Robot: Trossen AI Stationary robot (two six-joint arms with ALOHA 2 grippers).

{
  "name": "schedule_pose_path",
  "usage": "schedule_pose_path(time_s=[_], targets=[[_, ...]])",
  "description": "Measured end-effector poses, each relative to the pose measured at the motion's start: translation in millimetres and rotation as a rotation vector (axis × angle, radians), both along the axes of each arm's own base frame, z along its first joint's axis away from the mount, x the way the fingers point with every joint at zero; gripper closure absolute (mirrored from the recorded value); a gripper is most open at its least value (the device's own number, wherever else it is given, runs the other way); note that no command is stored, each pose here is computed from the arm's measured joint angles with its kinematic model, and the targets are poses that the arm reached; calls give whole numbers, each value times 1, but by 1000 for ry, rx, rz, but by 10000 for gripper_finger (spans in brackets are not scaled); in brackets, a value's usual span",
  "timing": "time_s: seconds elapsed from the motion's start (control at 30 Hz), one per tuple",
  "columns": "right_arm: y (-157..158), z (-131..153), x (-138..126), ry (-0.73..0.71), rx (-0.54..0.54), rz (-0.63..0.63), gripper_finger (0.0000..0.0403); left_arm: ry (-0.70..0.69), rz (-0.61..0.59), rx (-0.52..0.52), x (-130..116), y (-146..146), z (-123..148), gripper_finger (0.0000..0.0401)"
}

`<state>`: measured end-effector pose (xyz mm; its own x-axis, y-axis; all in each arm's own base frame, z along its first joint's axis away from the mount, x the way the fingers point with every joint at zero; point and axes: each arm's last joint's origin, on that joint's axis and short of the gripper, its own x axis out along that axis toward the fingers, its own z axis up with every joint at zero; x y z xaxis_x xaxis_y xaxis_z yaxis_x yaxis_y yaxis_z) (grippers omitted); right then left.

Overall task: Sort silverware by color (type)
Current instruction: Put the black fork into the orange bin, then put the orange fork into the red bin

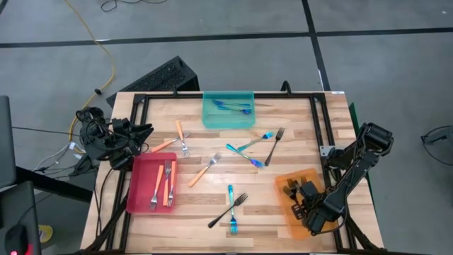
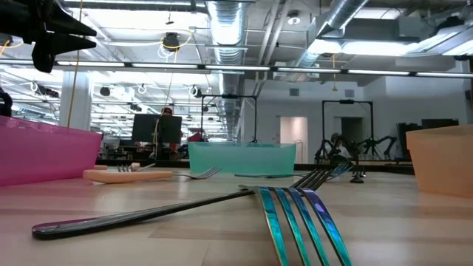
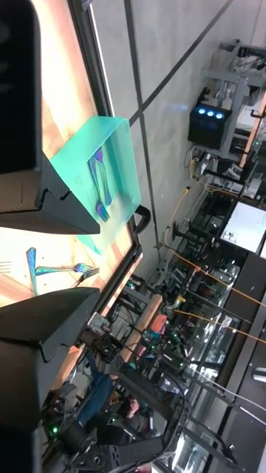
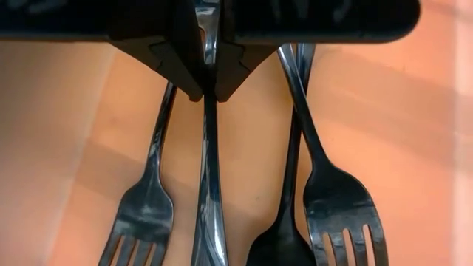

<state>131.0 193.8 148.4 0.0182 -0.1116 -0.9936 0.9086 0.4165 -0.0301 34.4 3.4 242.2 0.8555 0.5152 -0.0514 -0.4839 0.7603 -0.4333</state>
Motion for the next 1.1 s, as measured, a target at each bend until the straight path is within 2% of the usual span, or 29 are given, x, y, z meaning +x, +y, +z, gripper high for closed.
schedule_pose_path(time_s=[0.2,0.53,0.73,1.1], targets=[[0,0,0,0,3,15,348,0,0,0,0,0,0,289],[0,0,0,0,2,16,309,0,0,0,0,0,0,289],[-1,1,0,5,-2,38,301,0,0,0,0,0,0,289],[-11,27,-4,-84,37,72,301,0,0,0,0,0,0,289]])
